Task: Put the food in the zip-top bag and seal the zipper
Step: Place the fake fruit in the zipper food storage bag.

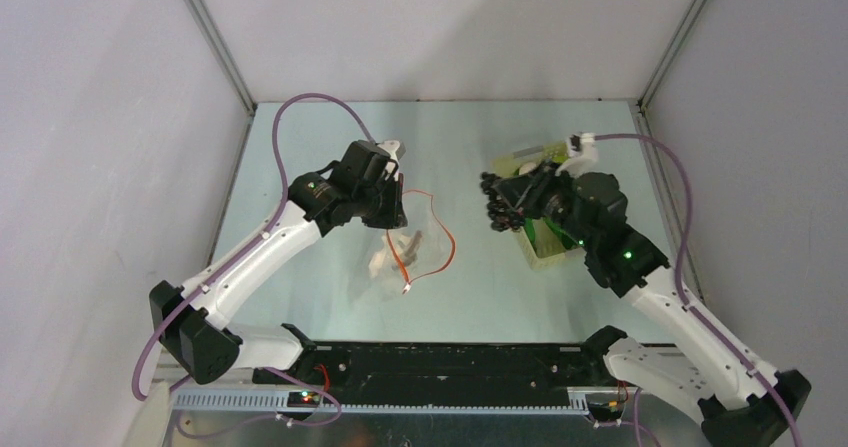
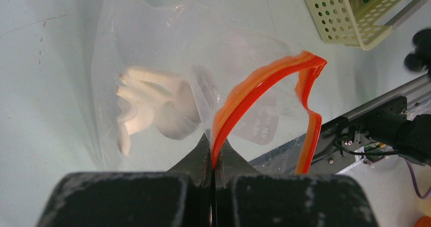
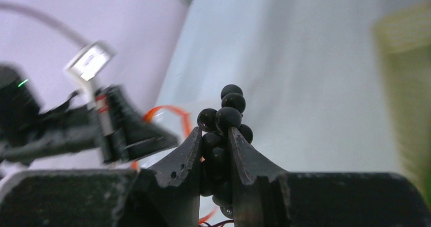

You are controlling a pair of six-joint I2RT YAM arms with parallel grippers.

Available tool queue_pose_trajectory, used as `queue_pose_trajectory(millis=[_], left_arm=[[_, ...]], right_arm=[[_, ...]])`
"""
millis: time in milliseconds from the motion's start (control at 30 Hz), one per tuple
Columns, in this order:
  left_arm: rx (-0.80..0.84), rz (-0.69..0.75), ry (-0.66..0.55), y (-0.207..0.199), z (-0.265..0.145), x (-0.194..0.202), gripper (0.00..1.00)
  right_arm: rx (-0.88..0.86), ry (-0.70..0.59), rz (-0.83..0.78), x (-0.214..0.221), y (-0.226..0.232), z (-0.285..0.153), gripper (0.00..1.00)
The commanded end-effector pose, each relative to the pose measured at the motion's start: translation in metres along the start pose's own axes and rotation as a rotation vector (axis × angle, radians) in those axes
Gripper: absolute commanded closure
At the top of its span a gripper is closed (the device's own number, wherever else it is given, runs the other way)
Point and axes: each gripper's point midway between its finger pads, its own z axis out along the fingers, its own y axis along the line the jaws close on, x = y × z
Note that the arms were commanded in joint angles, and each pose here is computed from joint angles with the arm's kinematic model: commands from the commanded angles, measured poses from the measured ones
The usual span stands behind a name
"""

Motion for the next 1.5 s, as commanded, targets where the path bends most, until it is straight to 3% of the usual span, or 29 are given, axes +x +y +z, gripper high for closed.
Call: queue_pose_trajectory(millis=[0,267,467,633,800,967,1267,1333,1433,1467], left_arm=[[0.033,-0.003,-0.011,-0.005,0.002,-0.004,1.0],[0.042,-0.001,-0.011,-0.006,0.001,-0.004,1.0],[0.042,0.002,-0.012,-0.006,0.001,-0.004,1.0],[0.043,0.001,-0.019,-0.006,-0.001,-0.005,1.0],[0.046,0.002,-0.026,-0.007,-0.002,-0.005,1.0],[0.051,0.003,-0.028,-0.008,-0.003,-0.006,1.0],[0.049,0.004,-0.031,-0.007,-0.003,-0.006,1.0],[0.046,0.005,-0.032,-0.007,-0.003,-0.006,1.0],[0.047,0.007,-0.037,-0.007,-0.005,-0.007,1.0],[0.046,0.008,-0.039,-0.006,-0.005,-0.007,1.0]], right_arm=[[-0.354,-0.022,-0.046,-0.016,0.103,-0.001,1.0],[-0.467,0.131,-0.008,0.034,0.141,0.021,1.0],[-0.393,0.22,0.02,0.069,0.128,0.044,0.98],[-0.272,0.209,0.044,0.079,0.108,0.058,0.93],[-0.103,0.133,0.058,0.077,0.085,0.065,0.74],[-0.074,0.12,0.064,0.078,0.081,0.067,0.52],[-0.025,0.149,0.004,0.082,0.073,0.065,0.32],[-0.031,0.142,-0.02,0.079,0.073,0.062,0.24],[-0.022,0.115,-0.062,0.068,0.068,0.056,0.03],[-0.006,0.105,-0.082,0.062,0.062,0.055,0.02]])
